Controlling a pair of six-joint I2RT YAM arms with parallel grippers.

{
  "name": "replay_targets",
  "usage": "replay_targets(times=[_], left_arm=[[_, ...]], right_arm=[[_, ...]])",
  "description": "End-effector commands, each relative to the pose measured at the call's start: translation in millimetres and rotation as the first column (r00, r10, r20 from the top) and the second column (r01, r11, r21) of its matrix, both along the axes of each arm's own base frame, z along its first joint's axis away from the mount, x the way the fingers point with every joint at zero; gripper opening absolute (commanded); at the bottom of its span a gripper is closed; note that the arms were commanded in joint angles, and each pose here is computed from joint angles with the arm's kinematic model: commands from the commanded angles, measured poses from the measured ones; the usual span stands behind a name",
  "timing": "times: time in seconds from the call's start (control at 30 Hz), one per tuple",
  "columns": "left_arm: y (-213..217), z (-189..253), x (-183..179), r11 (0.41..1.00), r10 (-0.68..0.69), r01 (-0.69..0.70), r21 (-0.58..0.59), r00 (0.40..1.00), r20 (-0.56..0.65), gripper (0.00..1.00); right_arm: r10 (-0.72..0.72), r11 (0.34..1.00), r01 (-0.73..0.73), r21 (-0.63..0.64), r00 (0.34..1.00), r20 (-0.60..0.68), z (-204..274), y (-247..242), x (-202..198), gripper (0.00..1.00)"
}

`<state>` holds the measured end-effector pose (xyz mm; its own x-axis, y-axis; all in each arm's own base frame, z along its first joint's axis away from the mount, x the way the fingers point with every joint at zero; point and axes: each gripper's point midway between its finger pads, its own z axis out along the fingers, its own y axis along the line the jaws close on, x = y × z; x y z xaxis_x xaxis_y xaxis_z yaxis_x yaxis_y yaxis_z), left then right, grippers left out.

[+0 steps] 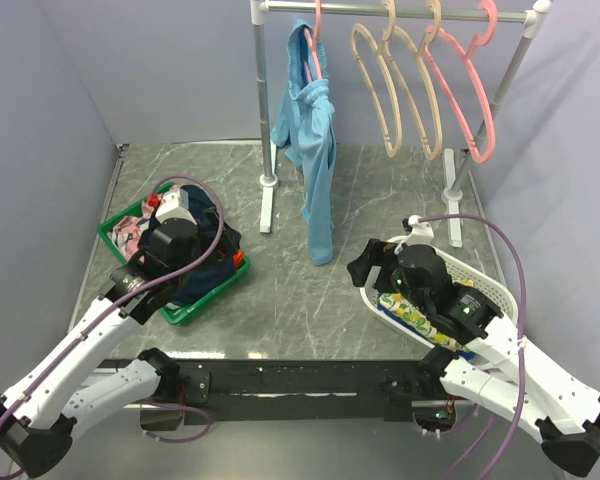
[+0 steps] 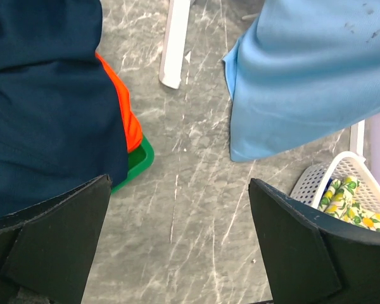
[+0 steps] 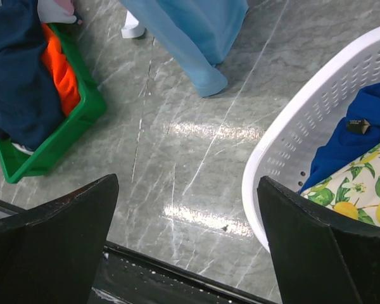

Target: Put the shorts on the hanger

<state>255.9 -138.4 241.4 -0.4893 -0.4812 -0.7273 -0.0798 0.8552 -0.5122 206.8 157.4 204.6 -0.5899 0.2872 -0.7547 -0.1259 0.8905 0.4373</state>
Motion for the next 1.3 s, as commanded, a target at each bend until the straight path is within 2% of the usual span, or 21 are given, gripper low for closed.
replay_targets(times=[0.0, 0.17, 0.33, 0.5, 0.57, 0.7, 0.8, 0.83, 0.87, 0.93, 0.97, 1.17, 1.27], left_arm=[[-4.0, 32.9, 4.1, 0.999, -0.036, 0.039, -0.024, 0.992, 0.122, 0.97], [0.0, 35.4, 5.5, 0.999, -0.037, 0.034, 0.021, 0.991, 0.125, 0.97], [13.8, 42.2, 9.9, 0.998, 0.026, -0.034, 0.057, 0.989, 0.142, 0.96], [38.6, 29.4, 23.2, 0.98, 0.178, -0.187, 0.07, 0.977, 0.116, 0.96], [42.6, 13.0, 35.1, 0.977, 0.198, -0.202, 0.069, 0.978, 0.064, 0.96], [90.0, -10.2, 66.9, 0.937, 0.344, -0.344, 0.063, 0.939, 0.003, 0.99], [113.5, -35.5, 86.4, 0.9, 0.433, -0.427, 0.088, 0.9, -0.058, 0.88], [121.5, -48.3, 93.3, 0.874, 0.483, -0.472, 0.118, 0.871, -0.091, 0.87], [133.7, -50.0, 98.0, 0.841, 0.534, -0.52, 0.149, 0.842, -0.074, 0.87], [148.0, -64.7, 111.8, 0.812, 0.574, -0.554, 0.182, 0.815, -0.081, 0.87], [149.4, -64.3, 124.1, 0.827, 0.557, -0.544, 0.143, 0.826, -0.08, 0.87], [160.6, -76.6, 160.4, 0.819, 0.562, -0.537, 0.203, 0.822, -0.095, 0.83], [159.6, -86.3, 167.9, 0.828, 0.549, -0.519, 0.212, 0.827, -0.122, 0.69]], right_arm=[[-0.021, 0.999, 0.018, 0.034, 0.996, 0.088, 26.7, -1.1, 7.3, 0.98], [-0.02, 0.999, 0.017, 0.036, 0.996, 0.086, 25.8, 1.5, 9.9, 0.99], [-0.016, 0.999, 0.012, 0.041, 0.996, 0.09, 24.9, 3.2, 10.6, 0.99], [0.0, 0.999, -0.003, 0.037, 0.996, 0.091, 27.8, 5.3, 10.2, 0.99], [0.002, 0.999, -0.005, 0.038, 0.996, 0.093, 27.4, 5.4, 10.2, 1.0], [0.03, 0.998, -0.035, 0.052, 0.995, 0.093, 25.1, 13.1, 9.9, 1.0], [0.047, 0.998, -0.051, 0.046, 0.995, 0.084, 23.5, 17.2, 10.8, 1.0], [0.053, 0.997, -0.057, 0.044, 0.995, 0.083, 23.0, 18.3, 10.7, 1.0], [0.053, 0.997, -0.057, 0.043, 0.995, 0.083, 22.5, 18.4, 11.1, 1.0], [0.073, 0.996, -0.077, 0.049, 0.994, 0.084, 22.1, 21.9, 10.0, 1.0], [0.077, 0.995, -0.082, 0.051, 0.993, 0.086, 22.2, 23.1, 10.1, 1.0], [0.088, 0.995, -0.092, 0.035, 0.993, 0.082, 18.7, 22.0, 8.4, 1.0], [0.092, 0.994, -0.097, 0.047, 0.992, 0.09, 20.0, 20.8, 5.5, 1.0]])
